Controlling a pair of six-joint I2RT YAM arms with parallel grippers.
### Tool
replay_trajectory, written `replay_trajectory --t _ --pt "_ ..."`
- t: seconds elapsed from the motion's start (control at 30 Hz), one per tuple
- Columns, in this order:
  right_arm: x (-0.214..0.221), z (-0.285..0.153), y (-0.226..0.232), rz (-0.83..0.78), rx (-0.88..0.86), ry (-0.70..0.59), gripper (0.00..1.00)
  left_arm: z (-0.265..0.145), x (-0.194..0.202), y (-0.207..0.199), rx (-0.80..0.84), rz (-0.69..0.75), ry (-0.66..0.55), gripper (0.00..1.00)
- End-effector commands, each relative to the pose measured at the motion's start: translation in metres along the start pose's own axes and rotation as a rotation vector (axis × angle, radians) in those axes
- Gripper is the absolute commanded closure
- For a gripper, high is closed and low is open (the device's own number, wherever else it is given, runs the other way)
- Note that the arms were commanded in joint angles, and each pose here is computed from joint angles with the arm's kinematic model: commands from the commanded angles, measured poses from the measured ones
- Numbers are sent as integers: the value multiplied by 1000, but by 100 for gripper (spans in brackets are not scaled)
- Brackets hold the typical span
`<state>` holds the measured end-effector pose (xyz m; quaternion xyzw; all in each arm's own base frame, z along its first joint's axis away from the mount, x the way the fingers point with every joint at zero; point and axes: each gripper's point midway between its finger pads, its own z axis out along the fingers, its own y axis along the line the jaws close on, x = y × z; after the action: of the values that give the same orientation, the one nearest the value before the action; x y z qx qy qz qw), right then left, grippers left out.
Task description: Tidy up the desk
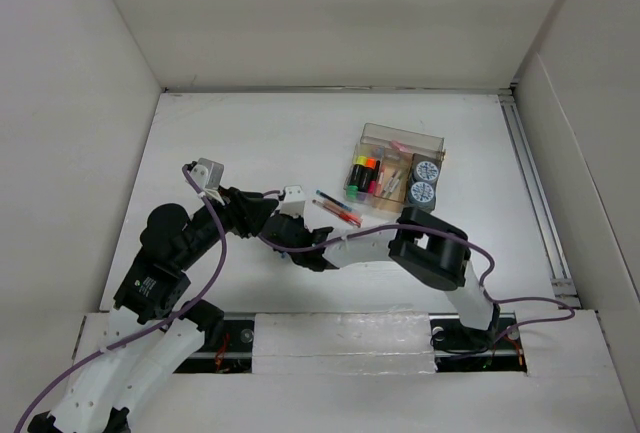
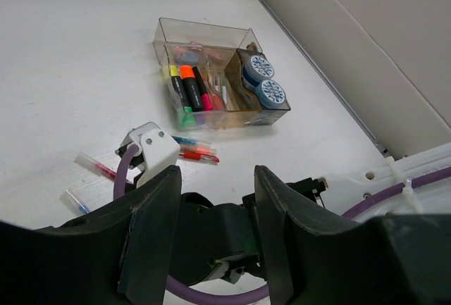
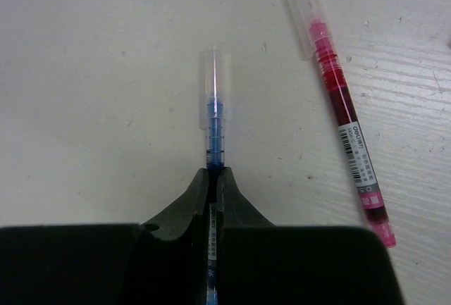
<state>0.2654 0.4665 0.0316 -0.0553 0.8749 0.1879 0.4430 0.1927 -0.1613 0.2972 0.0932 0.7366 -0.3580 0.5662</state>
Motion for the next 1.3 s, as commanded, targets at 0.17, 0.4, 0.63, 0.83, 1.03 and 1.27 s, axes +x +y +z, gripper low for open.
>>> replay_trajectory --t 0.17,0.4,0.63,0.83,1.03,1.27 --pt "-25 -47 15 38 -143 13 100 -2 -14 -9 37 22 -46 58" --pt "-90 -114 21 167 -301 -118 100 -2 -14 -9 37 22 -47 58" --pt "-113 -124 -9 269 -236 -206 100 -2 -14 -9 38 22 -45 58" --pt "-145 -128 -58 466 -205 -307 100 -1 -14 -9 37 22 -43 58" --pt "-159 -121 -110 523 -125 -346 100 -1 -13 -9 37 21 -42 58" --pt "-179 -97 -191 675 9 -369 100 0 -13 -8 36 20 -37 58"
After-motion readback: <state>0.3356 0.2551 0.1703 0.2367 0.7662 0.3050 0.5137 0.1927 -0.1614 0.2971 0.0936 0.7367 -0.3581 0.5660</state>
